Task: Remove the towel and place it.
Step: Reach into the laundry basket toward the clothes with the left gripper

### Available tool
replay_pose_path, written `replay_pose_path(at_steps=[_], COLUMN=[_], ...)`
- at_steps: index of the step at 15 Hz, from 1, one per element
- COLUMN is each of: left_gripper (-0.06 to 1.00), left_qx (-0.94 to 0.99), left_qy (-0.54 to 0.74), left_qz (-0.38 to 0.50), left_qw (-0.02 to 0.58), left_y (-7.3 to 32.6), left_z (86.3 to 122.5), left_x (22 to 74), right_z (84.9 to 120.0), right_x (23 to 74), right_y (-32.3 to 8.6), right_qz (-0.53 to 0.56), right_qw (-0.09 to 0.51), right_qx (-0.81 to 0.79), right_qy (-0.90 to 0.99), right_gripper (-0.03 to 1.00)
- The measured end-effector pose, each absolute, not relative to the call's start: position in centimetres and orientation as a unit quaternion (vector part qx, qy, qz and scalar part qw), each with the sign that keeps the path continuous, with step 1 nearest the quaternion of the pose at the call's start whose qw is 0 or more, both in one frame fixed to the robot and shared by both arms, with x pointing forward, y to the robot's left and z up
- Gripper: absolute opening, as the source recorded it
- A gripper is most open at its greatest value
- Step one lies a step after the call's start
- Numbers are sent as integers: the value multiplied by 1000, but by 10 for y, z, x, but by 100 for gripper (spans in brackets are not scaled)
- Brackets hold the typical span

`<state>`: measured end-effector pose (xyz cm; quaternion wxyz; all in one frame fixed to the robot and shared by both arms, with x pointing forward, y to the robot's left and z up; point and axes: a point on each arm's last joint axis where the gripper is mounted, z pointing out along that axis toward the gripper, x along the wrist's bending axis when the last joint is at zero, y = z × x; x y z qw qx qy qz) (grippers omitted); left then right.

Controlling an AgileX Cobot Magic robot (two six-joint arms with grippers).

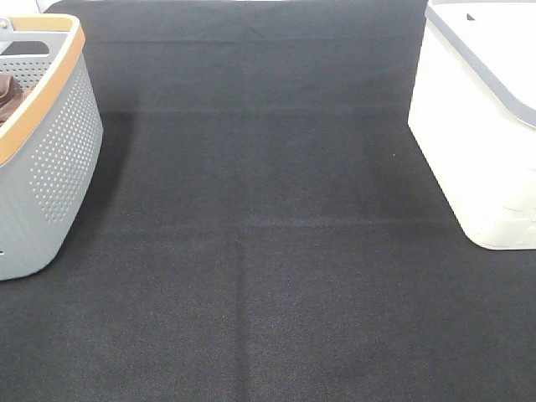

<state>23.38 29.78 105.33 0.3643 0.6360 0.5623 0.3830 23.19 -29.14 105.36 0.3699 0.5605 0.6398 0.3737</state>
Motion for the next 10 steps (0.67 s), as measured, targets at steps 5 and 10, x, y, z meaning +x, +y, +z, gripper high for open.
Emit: replay_pose_path(at_steps=[5,10], left_gripper=[76,76], left_qx=[636,636], left_qy=[562,562], left_qz=[383,383], left_qw=[364,364], left_y=[298,298], left_z=[1053,1053], left_x=[234,234], right_z=[1054,1054], right_x=[232,232], right_y=[-291,-291], right_qz=[374,374], right_qw=[370,370], right_qx=[561,561], right_qy=[640,640], right_gripper=[76,76])
